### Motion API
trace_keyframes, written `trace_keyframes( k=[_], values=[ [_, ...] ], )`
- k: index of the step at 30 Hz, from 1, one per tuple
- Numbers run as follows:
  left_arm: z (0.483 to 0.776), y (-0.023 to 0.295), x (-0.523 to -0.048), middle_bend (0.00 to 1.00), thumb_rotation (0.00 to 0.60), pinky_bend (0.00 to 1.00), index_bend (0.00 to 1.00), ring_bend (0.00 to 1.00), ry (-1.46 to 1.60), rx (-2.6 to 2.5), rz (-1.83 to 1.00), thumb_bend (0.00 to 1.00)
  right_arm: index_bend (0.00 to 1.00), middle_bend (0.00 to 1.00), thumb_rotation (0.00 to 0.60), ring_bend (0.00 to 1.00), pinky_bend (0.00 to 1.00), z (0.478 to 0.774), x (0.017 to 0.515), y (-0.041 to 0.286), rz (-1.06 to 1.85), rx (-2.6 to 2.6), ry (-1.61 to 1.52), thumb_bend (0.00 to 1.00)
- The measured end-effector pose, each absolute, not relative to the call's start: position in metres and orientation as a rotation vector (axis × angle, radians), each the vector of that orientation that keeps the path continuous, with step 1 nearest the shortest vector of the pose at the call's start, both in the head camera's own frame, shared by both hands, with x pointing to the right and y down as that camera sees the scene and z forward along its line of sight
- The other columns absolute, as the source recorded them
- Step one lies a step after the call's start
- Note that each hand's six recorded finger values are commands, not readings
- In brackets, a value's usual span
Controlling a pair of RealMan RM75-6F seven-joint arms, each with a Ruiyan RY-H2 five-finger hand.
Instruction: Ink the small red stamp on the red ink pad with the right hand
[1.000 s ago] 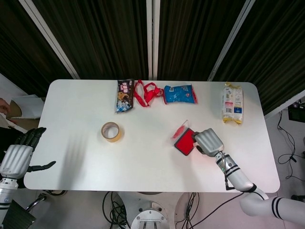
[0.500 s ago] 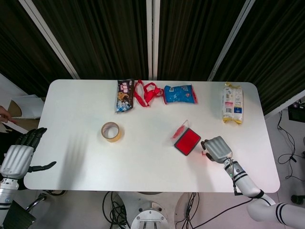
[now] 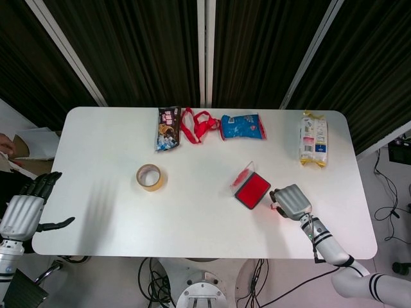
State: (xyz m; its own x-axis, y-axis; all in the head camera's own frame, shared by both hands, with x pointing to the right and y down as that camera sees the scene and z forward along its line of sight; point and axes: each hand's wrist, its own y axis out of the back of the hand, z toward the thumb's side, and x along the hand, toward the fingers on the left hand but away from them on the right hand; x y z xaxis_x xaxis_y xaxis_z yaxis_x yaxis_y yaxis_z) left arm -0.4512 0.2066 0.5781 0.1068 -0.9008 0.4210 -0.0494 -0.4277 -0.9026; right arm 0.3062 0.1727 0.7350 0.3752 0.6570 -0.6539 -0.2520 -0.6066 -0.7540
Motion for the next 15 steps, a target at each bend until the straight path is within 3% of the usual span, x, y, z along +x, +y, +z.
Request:
trace_keyframes(
  k=[15],
  values=[
    [0.5786, 0.2062, -0.4508, 0.08, 0.380, 0.20, 0.04, 0.09, 0.948, -1.629, -1.414, 0.00, 0.45, 0.41, 0.600, 0.87, 1.00, 0.7351, 0.3085, 0.1740, 1.371, -1.791, -0.324, 0.27]
  ],
)
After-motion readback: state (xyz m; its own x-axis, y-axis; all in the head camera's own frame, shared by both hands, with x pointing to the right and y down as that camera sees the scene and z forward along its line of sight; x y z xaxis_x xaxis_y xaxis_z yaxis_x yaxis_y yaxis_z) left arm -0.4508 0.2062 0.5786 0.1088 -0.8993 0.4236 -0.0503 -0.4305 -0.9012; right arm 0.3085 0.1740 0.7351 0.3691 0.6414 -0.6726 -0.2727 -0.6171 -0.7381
